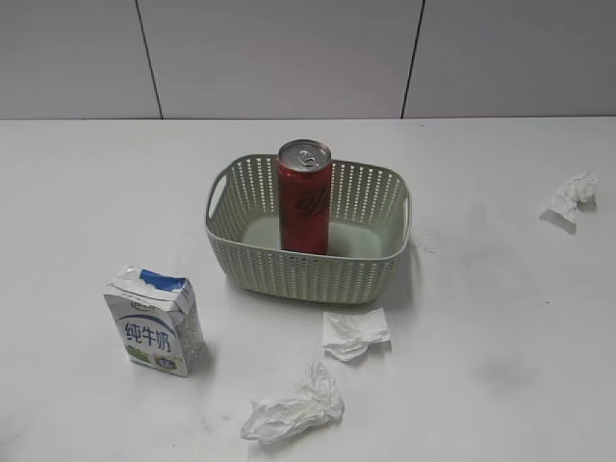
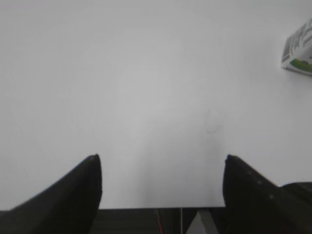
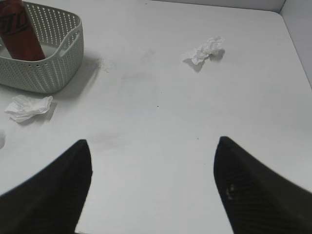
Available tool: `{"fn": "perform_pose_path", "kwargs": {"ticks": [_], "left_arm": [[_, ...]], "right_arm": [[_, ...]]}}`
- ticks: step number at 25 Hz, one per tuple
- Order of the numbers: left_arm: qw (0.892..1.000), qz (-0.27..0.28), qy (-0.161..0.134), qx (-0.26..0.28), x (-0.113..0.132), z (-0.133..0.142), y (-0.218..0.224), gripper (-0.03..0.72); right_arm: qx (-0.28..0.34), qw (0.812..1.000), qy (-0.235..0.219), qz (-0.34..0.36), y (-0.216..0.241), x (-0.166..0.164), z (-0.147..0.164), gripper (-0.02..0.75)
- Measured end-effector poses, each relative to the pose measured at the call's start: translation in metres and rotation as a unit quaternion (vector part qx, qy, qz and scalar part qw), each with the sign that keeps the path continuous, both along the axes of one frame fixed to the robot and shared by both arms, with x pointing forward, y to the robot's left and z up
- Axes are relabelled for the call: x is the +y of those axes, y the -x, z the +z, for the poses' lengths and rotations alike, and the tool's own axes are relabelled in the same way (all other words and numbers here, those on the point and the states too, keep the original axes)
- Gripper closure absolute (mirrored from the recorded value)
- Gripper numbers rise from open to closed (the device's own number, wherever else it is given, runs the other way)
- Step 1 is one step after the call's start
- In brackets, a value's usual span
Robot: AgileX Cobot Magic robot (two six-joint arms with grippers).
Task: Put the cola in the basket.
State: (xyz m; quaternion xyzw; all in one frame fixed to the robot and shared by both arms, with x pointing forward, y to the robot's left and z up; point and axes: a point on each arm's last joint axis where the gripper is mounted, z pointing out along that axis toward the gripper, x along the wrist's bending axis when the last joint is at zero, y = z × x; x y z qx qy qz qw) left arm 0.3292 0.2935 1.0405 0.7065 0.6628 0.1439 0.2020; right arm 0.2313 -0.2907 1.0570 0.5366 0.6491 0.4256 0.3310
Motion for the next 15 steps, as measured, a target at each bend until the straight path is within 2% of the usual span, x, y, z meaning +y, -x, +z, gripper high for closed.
{"fn": "perform_pose_path", "kwargs": {"ticks": [6,15], "left_arm": [[0.996,0.003,-0.001,-0.091,0.0,0.003,0.023,0.099],[0.978,0.003,-0.002,-0.209,-0.001,0.015,0.059,0.099]], "right_arm": [[0.0,1.0,0.0,0.0,0.0,0.0,0.0,0.148],[0.0,1.0,0.0,0.0,0.0,0.0,0.0,0.148]]}}
